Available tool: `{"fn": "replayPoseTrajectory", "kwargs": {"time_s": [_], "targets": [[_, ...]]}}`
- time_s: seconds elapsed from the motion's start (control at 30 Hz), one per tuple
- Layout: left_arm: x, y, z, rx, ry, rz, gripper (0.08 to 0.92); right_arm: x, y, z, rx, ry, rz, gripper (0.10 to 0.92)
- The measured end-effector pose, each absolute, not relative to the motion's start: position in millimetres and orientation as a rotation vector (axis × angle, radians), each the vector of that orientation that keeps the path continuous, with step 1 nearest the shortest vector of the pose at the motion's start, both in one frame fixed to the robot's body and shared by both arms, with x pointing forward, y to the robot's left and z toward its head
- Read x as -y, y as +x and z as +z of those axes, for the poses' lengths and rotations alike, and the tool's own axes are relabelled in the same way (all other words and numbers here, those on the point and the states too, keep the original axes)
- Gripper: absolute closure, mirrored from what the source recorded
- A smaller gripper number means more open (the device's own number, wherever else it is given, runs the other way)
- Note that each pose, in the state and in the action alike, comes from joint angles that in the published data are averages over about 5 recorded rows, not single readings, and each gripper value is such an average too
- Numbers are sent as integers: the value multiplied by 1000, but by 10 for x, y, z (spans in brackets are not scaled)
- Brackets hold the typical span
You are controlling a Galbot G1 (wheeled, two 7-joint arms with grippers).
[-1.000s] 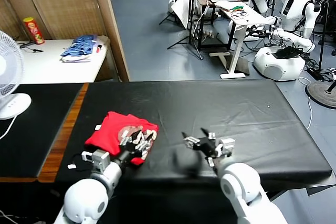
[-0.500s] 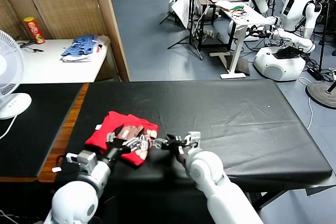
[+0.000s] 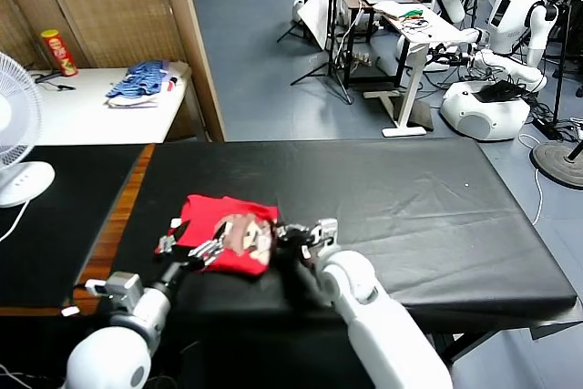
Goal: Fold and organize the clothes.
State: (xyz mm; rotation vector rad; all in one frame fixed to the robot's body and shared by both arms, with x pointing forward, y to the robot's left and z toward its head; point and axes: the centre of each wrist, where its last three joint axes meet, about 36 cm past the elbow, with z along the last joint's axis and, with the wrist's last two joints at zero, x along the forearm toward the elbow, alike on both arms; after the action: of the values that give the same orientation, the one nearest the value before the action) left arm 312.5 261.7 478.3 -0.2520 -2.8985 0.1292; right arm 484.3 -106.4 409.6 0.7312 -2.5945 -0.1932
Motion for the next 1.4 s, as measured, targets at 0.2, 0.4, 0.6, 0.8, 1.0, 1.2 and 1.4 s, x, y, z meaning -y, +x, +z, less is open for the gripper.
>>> {"fn": "replayPoseTrajectory", "kwargs": {"time_s": [0.2, 0.4, 0.6, 0.8, 1.0, 1.2, 1.4], "targets": [[-2703, 3123, 4640, 2980, -208, 110, 201, 1385, 4843, 4053, 2773, 807, 262, 810], [-2803, 3155, 4472, 3078, -202, 59, 201, 1737, 4571, 3951, 2900, 805, 523, 487], [-2842, 3146, 4379, 3091, -149, 37, 201, 1953, 4004, 3919, 3026, 712, 527, 248], [-2853, 3033, 4445, 3074, -134, 28, 201, 2058, 3343, 4022, 3054, 524, 336, 225], [-2879, 2798, 4478, 3025, -148, -26, 201, 2100, 2664, 4249, 3023, 366, 173, 224], [-2888, 2433, 4533, 2937, -129, -27, 201, 2204, 2185, 4487, 2945, 221, 138, 224], [-2864, 2165, 4699, 2807, -64, -4, 201, 2295, 1918, 4697, 2807, 112, 125, 224]]}}
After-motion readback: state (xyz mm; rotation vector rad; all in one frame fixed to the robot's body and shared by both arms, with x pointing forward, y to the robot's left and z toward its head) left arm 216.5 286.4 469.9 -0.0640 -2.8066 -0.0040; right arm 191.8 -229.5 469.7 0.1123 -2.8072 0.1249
